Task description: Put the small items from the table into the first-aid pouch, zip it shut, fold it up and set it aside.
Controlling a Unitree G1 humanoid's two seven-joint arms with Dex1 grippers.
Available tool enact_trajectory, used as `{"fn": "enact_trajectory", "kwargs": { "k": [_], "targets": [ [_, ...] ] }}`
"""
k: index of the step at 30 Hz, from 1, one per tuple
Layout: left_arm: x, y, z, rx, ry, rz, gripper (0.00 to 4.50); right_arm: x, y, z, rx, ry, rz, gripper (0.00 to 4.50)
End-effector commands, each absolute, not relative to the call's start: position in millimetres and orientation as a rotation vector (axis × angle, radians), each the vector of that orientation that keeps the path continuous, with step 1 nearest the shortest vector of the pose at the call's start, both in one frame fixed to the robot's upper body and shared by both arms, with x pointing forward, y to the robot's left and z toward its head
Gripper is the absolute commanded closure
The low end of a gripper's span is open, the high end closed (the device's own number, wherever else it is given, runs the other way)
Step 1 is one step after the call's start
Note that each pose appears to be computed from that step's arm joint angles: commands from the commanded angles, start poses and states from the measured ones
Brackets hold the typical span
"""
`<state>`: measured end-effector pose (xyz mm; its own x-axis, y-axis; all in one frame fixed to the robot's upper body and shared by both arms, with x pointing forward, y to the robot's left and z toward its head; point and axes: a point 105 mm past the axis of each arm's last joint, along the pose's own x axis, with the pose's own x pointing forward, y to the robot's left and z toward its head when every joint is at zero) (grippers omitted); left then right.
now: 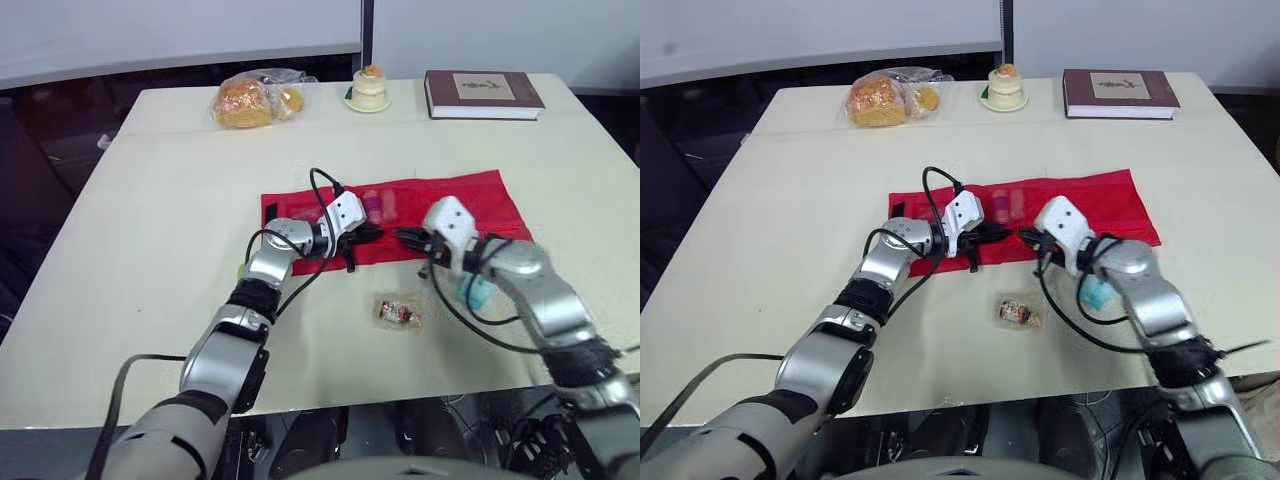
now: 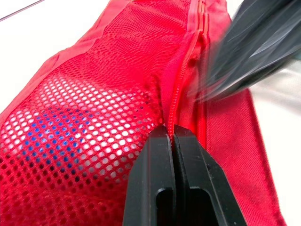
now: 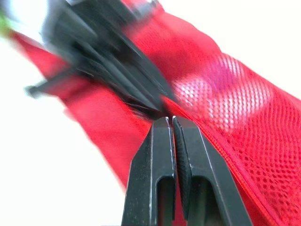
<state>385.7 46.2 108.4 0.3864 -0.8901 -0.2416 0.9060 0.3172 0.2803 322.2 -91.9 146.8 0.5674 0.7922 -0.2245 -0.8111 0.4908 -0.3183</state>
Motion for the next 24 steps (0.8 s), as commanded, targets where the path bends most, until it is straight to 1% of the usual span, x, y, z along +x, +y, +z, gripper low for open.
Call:
{"fn": "enact_trajectory", "kwargs": {
  "k": [1,2,3,4,5,11,12,18,24],
  "targets": [
    [392,56,116,0.406,0.015,-1.146,4.50,294,-122,184,-0.369,-0.027,1.049,4.34],
    [392,57,116,0.407,0.016,-1.143,4.50,291,-131,188,-0.357,-0.023,1.048,4.12],
    [393,59,116,0.410,0.016,-1.140,4.50,283,-145,192,-0.339,-0.004,1.071,3.78],
    [393,60,116,0.413,0.016,-1.138,4.50,274,-161,197,-0.320,0.027,1.087,3.62],
    [394,61,116,0.414,0.016,-1.136,4.50,267,-174,201,-0.306,0.051,1.096,3.28],
    [395,65,115,0.421,0.018,-1.131,4.50,234,-215,227,-0.248,0.122,1.149,0.35],
    [395,65,115,0.421,0.019,-1.132,4.50,229,-221,232,-0.252,0.133,1.151,0.07],
    [396,65,115,0.430,0.021,-1.143,4.50,215,-249,257,-0.294,0.167,1.127,0.07],
    [395,65,115,0.434,0.025,-1.153,4.50,207,-251,266,-0.354,0.193,1.163,0.07]
  ]
}}
